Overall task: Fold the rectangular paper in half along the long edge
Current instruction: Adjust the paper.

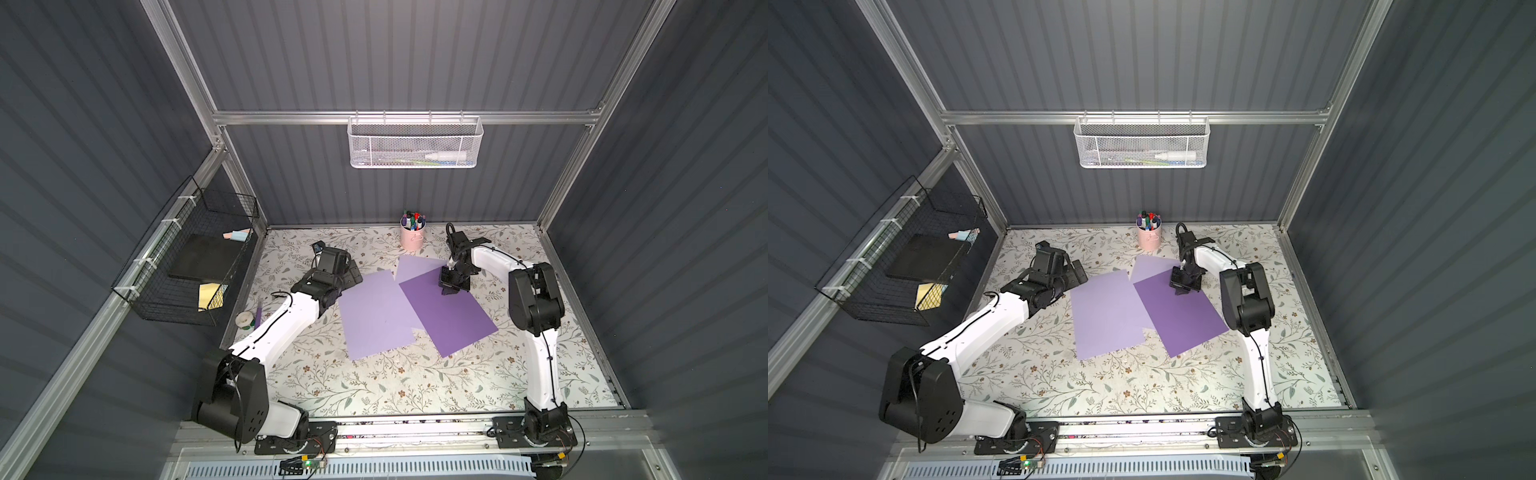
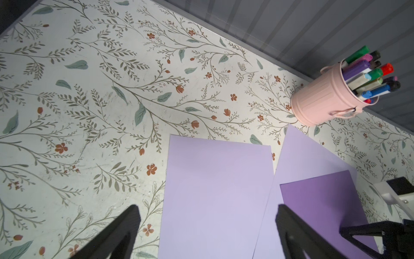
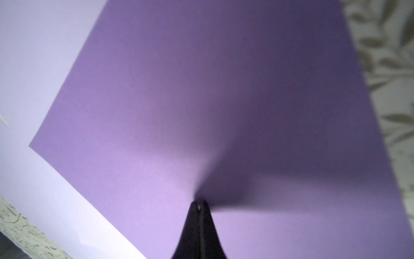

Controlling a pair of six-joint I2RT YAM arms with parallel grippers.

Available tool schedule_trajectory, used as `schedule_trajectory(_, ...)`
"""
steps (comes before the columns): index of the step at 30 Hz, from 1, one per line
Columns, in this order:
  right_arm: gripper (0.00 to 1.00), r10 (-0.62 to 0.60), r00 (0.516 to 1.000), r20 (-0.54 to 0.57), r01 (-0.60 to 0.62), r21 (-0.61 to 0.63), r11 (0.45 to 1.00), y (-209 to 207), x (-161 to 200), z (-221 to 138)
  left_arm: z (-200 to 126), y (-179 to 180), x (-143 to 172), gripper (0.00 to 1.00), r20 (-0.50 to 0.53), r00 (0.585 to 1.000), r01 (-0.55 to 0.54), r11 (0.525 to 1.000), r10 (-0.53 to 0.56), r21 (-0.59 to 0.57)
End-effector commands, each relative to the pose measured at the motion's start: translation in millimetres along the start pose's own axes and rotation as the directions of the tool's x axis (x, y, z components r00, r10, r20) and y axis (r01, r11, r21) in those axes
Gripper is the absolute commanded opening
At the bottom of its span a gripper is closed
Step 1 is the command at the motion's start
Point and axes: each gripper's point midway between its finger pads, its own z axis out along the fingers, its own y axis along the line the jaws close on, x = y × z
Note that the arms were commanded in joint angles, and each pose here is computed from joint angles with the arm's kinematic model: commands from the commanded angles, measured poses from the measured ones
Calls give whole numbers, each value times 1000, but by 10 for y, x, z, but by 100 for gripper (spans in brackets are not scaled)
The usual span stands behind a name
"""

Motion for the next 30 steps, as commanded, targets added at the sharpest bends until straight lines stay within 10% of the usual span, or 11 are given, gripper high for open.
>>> schedule_trajectory(1,0,-27,999,28,31,-128,991,351,80,-261,116,-146,41,94,-32,999,-11,998,12,57)
schedule_trajectory(10,4,110,976,190,-75,-182,980,-194,102,-1092,220,-437,253,93,-75,997,-27,993,36,111)
schedule_trajectory(17,0,235,967,95,-243,89,966,-1185,391,-812,286,-731,530,92,-128,987,-77,987,95,140)
schedule_trajectory(30,0,315,949,27,-313,234,920,-1579,763,-411,325,-666,676,91,-166,981,-86,990,103,111)
